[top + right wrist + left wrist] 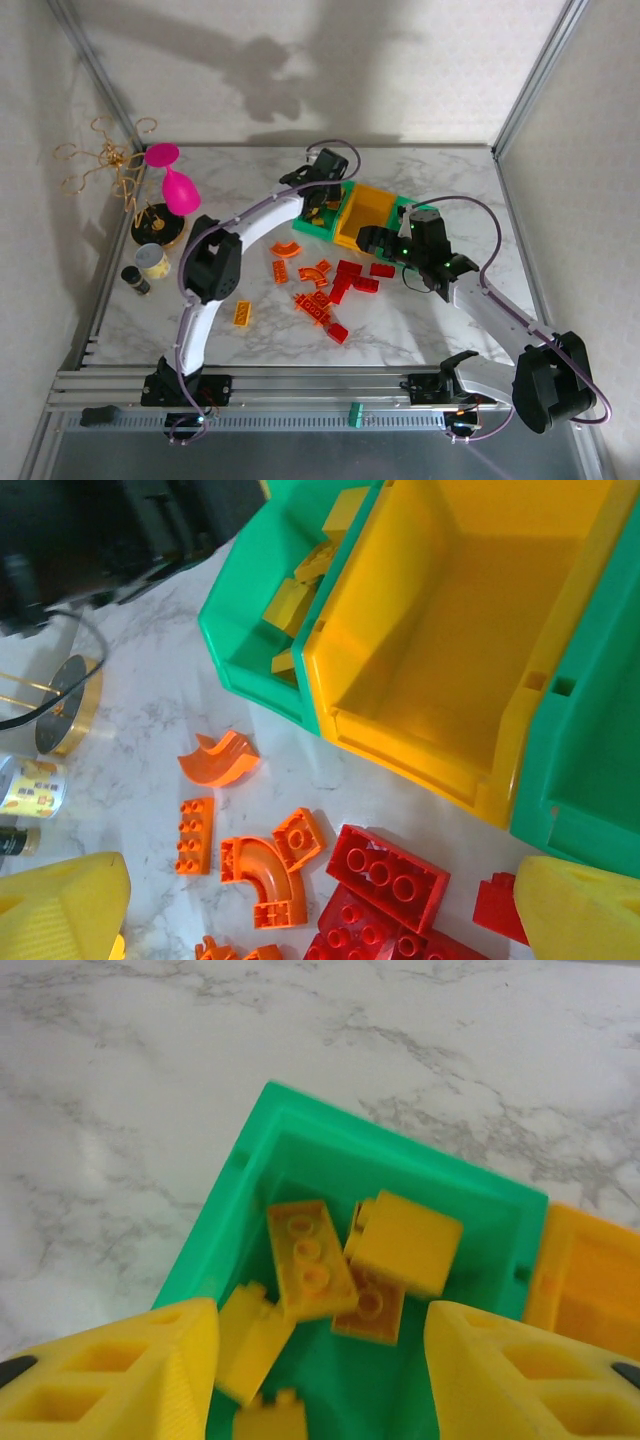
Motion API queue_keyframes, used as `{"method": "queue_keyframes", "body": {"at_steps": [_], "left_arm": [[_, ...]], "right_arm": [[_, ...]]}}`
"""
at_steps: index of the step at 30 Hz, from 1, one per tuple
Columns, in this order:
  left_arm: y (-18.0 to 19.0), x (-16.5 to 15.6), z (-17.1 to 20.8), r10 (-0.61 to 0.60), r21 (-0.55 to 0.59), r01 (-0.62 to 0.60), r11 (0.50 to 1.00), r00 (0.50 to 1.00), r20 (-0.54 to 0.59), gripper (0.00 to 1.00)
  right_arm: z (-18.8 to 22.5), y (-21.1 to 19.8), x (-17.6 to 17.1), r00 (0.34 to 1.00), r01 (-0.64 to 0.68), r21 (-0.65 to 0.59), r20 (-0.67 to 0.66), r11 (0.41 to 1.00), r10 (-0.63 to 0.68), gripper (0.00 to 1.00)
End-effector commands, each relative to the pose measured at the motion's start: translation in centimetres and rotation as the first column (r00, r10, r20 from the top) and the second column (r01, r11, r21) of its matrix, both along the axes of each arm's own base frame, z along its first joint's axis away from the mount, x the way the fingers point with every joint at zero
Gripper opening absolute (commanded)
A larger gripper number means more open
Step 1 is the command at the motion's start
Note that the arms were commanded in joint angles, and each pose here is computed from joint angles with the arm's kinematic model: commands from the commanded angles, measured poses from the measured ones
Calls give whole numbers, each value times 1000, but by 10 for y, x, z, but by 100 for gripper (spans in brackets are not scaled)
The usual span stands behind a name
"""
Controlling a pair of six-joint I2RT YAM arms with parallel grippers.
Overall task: Sort the legos into containers by color
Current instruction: Place the lego in the container, then pick up the lego from the bottom-left of the table.
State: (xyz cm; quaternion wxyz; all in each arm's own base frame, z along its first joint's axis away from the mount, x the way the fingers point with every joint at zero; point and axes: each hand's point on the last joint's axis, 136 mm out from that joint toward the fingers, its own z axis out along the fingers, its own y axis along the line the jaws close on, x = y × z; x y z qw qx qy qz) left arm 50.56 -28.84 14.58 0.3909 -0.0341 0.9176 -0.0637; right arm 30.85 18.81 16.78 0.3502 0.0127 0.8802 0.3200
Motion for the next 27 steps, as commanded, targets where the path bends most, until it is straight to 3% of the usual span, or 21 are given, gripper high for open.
{"method": "queue_keyframes", "body": {"at_steps": [1,7,15,27], "left_arm": [[6,-32,44,-27,-107,31,994,999,32,58],[46,-102,28,-5,-107,3,994,1000,-20,61],[123,-196,-11,116,10,-116,993,984,-134,65],[196,-293,-78,308,87,-296,951,896,-319,75]], "right_arm": [[10,12,-1,998,-65,8,26,998,65,99],[4,40,-19,985,-168,-24,26,985,169,99],[-18,77,-53,948,-317,-43,-5,947,317,99],[-53,114,-92,909,-415,-47,-55,909,412,99]]}}
